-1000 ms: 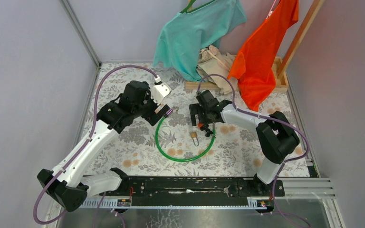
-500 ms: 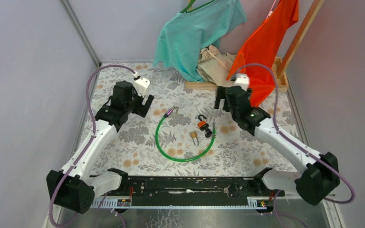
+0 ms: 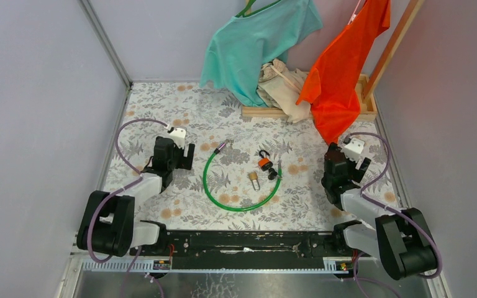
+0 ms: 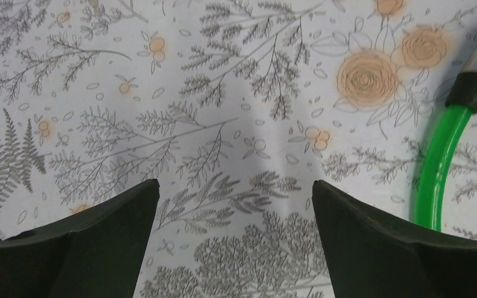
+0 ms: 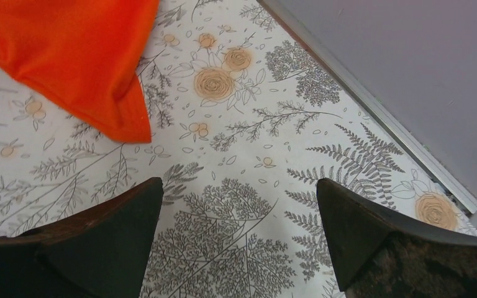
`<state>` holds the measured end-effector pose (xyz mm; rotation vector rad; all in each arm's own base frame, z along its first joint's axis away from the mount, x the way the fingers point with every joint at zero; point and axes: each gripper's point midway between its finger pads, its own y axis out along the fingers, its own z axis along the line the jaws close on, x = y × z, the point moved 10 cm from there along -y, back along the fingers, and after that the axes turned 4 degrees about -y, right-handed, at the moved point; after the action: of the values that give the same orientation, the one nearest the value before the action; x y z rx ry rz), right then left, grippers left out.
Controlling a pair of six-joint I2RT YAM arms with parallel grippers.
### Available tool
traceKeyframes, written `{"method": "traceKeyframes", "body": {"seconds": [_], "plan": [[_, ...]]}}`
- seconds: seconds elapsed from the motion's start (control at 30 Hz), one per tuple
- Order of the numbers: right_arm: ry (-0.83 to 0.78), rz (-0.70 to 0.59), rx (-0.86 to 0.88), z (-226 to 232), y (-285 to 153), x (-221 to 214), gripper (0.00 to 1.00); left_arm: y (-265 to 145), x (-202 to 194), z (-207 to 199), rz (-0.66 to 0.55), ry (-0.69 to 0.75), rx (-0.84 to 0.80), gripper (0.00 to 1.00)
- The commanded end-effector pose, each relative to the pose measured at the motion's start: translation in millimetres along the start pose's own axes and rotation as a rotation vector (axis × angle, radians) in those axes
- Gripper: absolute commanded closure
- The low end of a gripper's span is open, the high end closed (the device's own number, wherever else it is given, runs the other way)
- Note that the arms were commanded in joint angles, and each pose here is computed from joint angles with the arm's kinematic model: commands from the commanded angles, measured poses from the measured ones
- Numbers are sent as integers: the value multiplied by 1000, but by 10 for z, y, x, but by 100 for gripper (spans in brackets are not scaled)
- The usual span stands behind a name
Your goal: Unlock with the key
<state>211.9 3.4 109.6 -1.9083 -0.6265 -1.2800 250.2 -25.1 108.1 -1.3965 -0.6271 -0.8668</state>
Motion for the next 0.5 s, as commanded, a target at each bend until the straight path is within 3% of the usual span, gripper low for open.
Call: {"method": "traceKeyframes", "body": {"seconds": [0.0,0.3,0.4,0.47], "plan": [[205,-183,-9,23,121,170,1,165,333,16,-311,-78,20,0],[161,-227,102,196,343,117,1,362,351,30,-397,-146,50,0],[80,-245,243,301,355,109,1,386,335,39,-388,-150,43,0],[88,-254,253,282,340,94,1,335,319,69,-442,-177,59,0]]}}
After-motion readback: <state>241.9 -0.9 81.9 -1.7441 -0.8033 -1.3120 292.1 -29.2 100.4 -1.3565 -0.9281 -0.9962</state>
